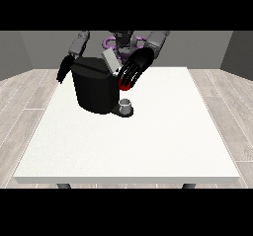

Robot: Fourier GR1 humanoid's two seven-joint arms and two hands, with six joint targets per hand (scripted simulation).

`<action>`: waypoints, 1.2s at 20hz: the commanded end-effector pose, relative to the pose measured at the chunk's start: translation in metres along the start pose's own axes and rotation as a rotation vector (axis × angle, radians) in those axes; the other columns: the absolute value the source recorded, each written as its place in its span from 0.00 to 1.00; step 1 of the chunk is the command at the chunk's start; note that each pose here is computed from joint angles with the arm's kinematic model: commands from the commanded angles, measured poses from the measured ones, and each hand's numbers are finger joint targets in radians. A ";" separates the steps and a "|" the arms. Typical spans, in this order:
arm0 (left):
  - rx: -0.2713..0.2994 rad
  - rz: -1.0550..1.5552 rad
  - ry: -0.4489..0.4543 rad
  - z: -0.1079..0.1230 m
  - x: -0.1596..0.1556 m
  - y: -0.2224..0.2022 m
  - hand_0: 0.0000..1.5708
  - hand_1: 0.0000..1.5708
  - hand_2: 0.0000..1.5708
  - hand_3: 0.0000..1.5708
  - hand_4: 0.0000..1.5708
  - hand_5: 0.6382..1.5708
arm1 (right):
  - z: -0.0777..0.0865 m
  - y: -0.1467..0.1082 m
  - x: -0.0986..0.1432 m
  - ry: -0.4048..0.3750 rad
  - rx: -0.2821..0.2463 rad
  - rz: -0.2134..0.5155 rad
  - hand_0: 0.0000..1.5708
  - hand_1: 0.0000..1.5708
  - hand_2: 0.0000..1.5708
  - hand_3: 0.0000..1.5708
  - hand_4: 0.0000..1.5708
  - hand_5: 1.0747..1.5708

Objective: Insert the coffee pod into the coffee machine and close the lid

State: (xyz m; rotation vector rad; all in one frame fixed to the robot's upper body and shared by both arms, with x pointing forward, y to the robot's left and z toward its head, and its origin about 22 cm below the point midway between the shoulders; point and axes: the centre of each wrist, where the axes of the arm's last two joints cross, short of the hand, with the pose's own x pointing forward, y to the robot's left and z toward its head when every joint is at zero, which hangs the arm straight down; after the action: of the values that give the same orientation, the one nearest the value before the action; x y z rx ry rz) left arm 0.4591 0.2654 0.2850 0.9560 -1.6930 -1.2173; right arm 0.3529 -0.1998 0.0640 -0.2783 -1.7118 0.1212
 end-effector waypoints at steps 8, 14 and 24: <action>-0.241 0.171 0.003 0.017 0.010 -0.122 0.00 0.00 0.11 0.00 0.00 1.00 | 0.059 -0.028 -0.094 0.228 -0.056 0.023 0.00 0.00 0.00 0.00 0.00 1.00; -0.105 0.827 0.065 0.055 0.008 -0.219 0.00 0.00 0.00 0.00 0.27 1.00 | 0.067 -0.036 -0.094 0.269 -0.074 -0.017 0.00 0.00 0.00 0.00 0.00 1.00; -0.201 1.197 0.304 0.149 0.008 -0.329 0.00 0.00 0.00 0.00 0.24 1.00 | 0.065 -0.043 -0.075 0.231 0.092 -0.082 0.00 0.00 0.00 0.00 0.00 1.00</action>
State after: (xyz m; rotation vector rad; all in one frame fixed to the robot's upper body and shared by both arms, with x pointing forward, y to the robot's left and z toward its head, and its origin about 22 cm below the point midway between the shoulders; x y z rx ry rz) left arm 0.3812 0.2313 -0.0274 -0.0606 -1.5143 -0.4459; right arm 0.2879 -0.2517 -0.0245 -0.2084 -1.4650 0.0289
